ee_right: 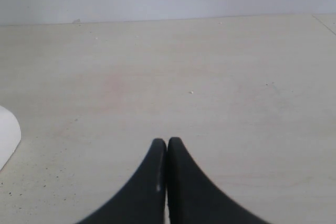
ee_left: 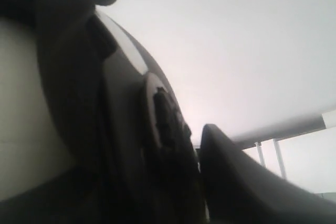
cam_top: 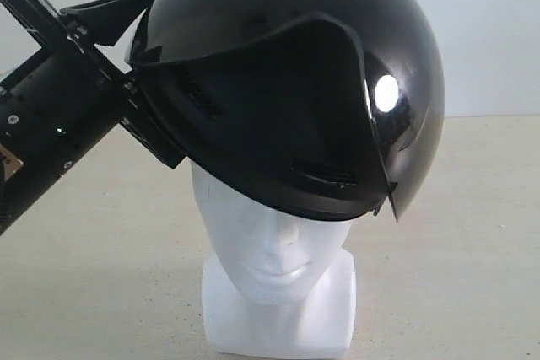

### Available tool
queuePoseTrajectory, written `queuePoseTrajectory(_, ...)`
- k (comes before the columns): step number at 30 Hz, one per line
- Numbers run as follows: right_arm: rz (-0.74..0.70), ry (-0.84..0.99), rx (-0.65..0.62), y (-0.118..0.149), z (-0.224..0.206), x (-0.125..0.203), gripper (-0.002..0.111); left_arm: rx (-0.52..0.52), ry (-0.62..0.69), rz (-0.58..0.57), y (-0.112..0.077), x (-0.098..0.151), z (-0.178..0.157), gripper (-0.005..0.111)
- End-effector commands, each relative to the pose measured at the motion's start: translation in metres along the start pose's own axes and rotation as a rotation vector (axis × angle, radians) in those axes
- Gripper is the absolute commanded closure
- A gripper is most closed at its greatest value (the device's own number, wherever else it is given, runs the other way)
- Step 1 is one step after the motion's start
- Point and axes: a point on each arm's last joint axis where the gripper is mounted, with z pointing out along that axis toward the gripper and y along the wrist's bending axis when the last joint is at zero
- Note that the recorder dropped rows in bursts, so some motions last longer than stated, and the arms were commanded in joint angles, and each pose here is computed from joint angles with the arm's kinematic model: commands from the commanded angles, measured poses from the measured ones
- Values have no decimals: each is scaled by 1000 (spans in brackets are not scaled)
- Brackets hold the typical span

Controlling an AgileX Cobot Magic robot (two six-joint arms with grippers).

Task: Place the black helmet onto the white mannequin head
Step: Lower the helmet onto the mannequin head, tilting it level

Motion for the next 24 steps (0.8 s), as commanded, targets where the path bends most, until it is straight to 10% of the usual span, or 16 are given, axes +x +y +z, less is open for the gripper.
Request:
queuePoseTrajectory(1,-7,-9,4,0,0,-1,108,-75,-32,18,14,-2,-13,102)
queuePoseTrajectory(24,-7,-9,4,0,0,-1,108,-251,-87,151,36,-16,-49,102)
